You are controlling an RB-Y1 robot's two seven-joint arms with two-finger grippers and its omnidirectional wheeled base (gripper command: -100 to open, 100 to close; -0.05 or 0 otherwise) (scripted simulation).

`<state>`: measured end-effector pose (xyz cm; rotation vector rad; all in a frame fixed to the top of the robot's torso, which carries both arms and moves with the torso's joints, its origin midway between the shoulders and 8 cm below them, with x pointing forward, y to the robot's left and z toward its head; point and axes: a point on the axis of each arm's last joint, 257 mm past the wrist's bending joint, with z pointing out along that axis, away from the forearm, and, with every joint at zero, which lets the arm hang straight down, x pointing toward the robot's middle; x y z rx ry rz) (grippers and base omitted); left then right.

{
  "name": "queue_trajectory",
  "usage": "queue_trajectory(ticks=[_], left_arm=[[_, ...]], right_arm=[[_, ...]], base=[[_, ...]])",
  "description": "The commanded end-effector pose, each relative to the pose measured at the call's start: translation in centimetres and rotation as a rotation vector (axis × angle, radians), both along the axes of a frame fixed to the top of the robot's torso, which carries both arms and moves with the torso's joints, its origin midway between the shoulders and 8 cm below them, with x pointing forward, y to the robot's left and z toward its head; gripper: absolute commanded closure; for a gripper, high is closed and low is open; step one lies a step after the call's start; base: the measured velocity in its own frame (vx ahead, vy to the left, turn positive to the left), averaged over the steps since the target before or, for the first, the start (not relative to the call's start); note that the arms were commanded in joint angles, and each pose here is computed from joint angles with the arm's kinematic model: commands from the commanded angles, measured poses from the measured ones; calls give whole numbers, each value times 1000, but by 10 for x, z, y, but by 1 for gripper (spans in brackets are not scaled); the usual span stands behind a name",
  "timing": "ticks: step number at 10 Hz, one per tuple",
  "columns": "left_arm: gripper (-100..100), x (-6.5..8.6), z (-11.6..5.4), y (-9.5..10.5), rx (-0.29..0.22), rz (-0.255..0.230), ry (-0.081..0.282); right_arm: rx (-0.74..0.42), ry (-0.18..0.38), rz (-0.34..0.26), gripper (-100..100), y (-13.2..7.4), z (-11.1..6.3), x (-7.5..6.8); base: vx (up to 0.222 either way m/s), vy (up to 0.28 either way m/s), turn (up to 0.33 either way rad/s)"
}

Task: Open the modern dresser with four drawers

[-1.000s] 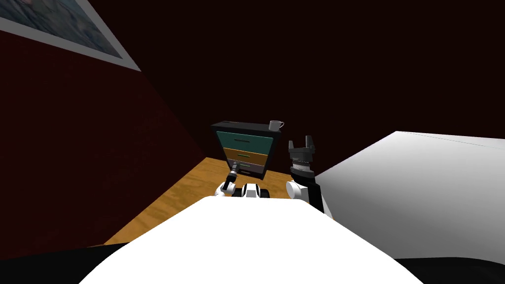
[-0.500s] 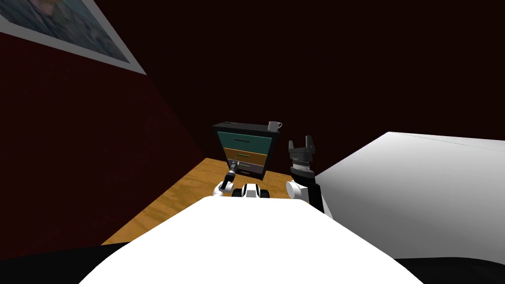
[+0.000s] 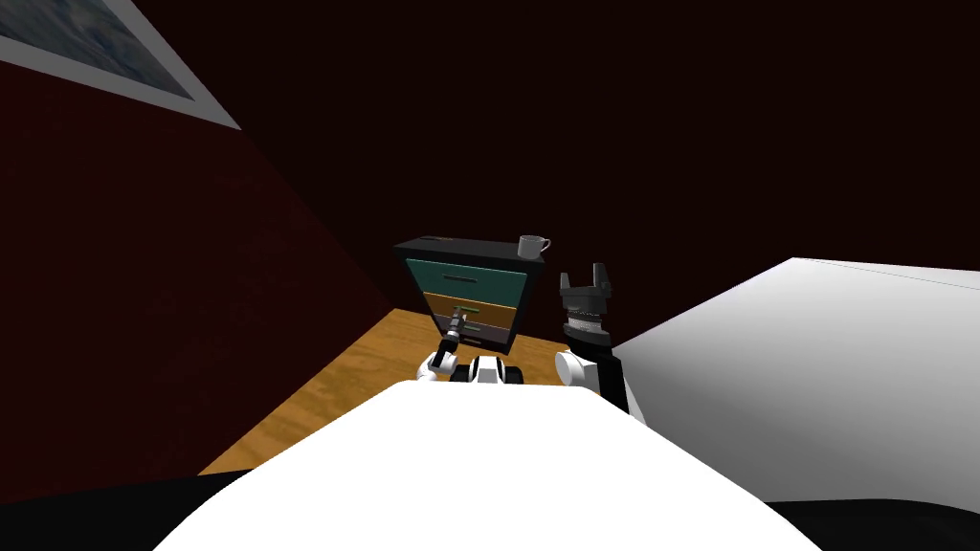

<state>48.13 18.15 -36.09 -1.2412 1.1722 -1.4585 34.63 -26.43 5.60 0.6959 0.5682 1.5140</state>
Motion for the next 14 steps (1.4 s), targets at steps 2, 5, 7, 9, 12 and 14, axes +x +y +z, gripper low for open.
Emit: queue_trajectory(ticks=[2, 5, 7, 9, 12, 14], left_arm=[[100, 9, 4, 0, 2, 0, -1], [100, 12, 7, -3, 2, -9, -2], [100, 15, 9, -5, 2, -15, -2], [100, 11, 5, -6, 4, -18, 8], [-100, 27, 16, -10, 6, -25, 7], [-100, 43, 26, -13, 6, -28, 7]], right_arm=[[0, 0, 0, 0, 0, 0, 0], [0, 0, 0, 0, 0, 0, 0], [0, 0, 0, 0, 0, 0, 0], [0, 0, 0, 0, 0, 0, 0], [0, 0, 0, 0, 0, 0, 0], [0, 0, 0, 0, 0, 0, 0]], base=[[23, -3, 0], [-155, 34, 23], [-209, 19, 30], [-109, 12, 14], [-189, 28, 34], [-54, 4, 17]])
